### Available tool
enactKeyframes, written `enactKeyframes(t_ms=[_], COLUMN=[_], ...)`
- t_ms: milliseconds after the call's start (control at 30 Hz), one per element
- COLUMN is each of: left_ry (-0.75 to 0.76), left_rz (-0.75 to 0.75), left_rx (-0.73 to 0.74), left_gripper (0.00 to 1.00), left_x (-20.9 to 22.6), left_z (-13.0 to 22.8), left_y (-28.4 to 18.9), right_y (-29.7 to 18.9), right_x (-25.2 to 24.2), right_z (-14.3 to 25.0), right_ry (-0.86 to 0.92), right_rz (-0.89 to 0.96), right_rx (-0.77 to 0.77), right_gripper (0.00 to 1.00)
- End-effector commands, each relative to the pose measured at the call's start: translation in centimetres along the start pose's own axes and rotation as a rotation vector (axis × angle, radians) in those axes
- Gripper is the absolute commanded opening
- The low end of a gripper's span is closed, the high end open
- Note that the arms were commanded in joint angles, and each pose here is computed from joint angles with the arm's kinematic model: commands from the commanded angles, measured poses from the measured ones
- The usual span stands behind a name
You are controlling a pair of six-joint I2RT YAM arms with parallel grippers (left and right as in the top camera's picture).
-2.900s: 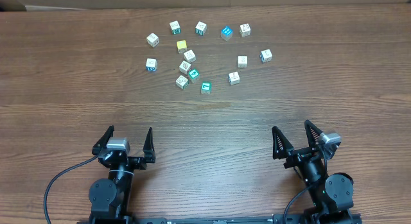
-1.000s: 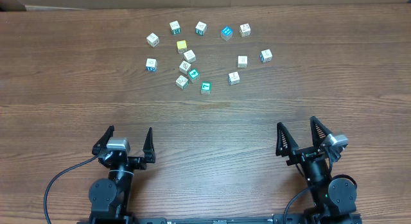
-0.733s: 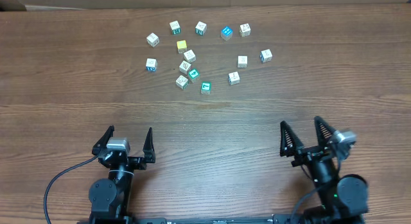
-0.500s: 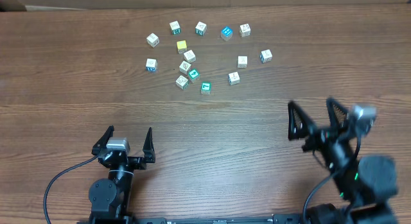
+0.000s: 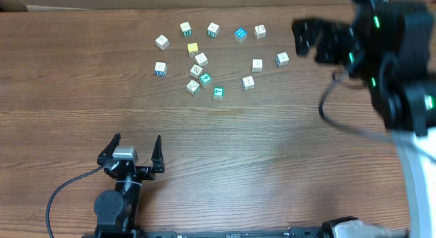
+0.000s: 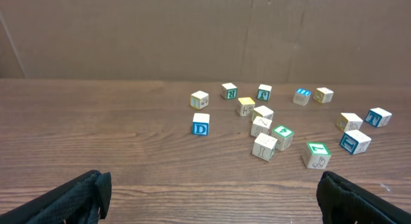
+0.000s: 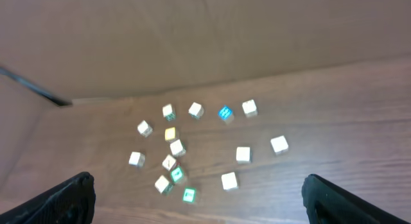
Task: Form a circle
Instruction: 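Swing the right gripper up and over to the block cluster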
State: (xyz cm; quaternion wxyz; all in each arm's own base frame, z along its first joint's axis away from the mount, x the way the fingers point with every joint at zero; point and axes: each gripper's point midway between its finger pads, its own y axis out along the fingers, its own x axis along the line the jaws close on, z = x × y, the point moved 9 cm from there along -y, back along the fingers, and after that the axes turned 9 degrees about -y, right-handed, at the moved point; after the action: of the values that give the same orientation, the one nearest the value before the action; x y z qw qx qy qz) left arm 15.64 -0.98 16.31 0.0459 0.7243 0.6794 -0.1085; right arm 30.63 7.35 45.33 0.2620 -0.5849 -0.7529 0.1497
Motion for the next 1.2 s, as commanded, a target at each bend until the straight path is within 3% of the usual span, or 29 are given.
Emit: enactKeyframes(t_ms=[0, 300, 400, 467, 533, 600, 900, 1167], left_ry=[0.026, 0.026, 0.026, 0.026, 0.026, 0.026, 0.026, 0.026], left_rz=[-0.009, -0.009, -0.009, -0.009, -0.009, -0.009, -0.009, -0.009], left_rx=[-0.005, -0.005, -0.005, -0.005, -0.005, -0.005, -0.005, -0.005], left_gripper=[1.0, 1.0, 1.0, 1.0, 1.0, 1.0, 1.0, 1.0], left_x=[0.1, 0.1, 0.1, 0.1, 0.1, 0.1, 0.1, 0.1], left_z=[0.0, 0.0, 0.0, 0.0, 0.0, 0.0, 0.0, 0.0], left_y=[0.0, 0.0, 0.0, 0.0, 0.0, 0.0, 0.0, 0.0], right_y=[2.3, 8.2, 10.3, 11.9, 13.6, 15.5, 22.9, 28.3], right_x=[0.8, 1.9, 2.6, 3.3, 4.1, 4.8, 8.3, 9.4], right_z=[-2.2, -1.2, 0.4, 1.6, 2.9, 4.4, 11.5, 17.1], right_ry=[0.0, 0.03, 0.031, 0.02, 0.024, 0.045, 0.031, -0.007], right_rz=[-0.08, -0.273, -0.28, -0.26, -0.198, -0.1, -0.015, 0.007], right_rx=[0.027, 0.163, 0.243, 0.3, 0.353, 0.4, 0.611, 0.735], right_gripper=[1.0, 0.98, 0.64, 0.52, 0.46, 0.47, 0.78, 0.79])
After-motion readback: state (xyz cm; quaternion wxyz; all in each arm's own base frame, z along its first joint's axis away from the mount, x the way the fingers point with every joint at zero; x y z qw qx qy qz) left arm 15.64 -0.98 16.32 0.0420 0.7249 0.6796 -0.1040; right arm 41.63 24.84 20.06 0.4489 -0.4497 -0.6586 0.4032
